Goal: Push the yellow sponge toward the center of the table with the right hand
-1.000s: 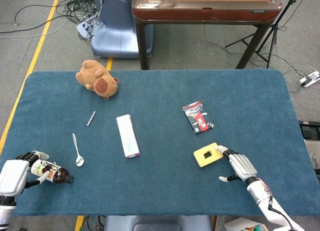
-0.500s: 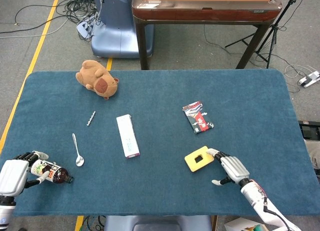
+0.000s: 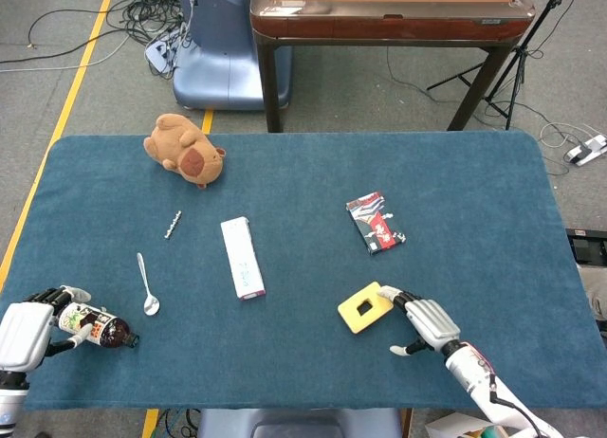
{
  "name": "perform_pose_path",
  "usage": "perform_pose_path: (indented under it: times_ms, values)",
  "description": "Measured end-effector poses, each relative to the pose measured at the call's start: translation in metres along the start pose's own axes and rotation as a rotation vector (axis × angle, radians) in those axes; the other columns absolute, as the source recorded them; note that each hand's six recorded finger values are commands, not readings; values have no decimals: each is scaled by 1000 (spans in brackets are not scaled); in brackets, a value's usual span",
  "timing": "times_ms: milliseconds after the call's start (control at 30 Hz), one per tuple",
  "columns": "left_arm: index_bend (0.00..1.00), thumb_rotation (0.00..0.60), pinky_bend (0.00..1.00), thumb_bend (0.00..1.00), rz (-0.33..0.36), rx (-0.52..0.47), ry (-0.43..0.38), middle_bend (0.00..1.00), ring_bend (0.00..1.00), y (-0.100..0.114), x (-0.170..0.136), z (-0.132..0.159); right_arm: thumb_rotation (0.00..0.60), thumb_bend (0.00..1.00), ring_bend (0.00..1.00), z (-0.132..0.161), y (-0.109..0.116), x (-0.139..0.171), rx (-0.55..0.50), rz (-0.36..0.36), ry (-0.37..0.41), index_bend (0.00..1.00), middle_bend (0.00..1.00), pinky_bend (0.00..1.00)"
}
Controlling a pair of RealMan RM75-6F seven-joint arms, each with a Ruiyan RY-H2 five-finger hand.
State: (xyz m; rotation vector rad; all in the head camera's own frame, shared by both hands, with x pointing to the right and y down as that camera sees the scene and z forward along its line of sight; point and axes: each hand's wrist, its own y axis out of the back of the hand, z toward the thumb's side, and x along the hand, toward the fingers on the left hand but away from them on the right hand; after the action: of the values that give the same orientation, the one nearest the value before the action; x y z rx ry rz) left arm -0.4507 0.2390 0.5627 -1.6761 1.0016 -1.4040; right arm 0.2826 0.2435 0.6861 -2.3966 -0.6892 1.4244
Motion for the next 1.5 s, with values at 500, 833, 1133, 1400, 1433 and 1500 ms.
perform_pose_path:
  times_ms: [500, 833, 1133, 1400, 1433, 1500]
  values:
    - [431, 600, 512, 222, -4, 1, -4, 456, 437, -1, 0, 1, 600, 0, 132, -9, 28, 5, 189, -138, -44, 131, 145, 255]
    - [431, 600, 512, 222, -9, 0, 3, 456, 437, -2, 1, 0, 600, 0, 0, 9, 34, -8, 450, -265, 15, 16, 1, 54]
    - [431, 600, 512, 222, -4, -8, 11, 456, 437, 1, 0, -3, 600, 0, 0, 27, 12, -20, 529, -236, 76, 6, 0, 29]
    - [430, 600, 512, 221, -3, -11, 13, 456, 437, 2, 0, -4, 600, 0, 0, 38, -1, -35, 545, -210, 87, 6, 0, 29]
    - [430, 600, 512, 221, -2, -12, 14, 456, 437, 2, 0, -4, 600, 0, 0, 40, -3, -38, 547, -205, 88, 6, 0, 29]
    - [431, 600, 512, 221, -1, -13, 16, 456, 437, 3, 0, -5, 600, 0, 0, 43, -6, -42, 548, -199, 92, 6, 0, 29]
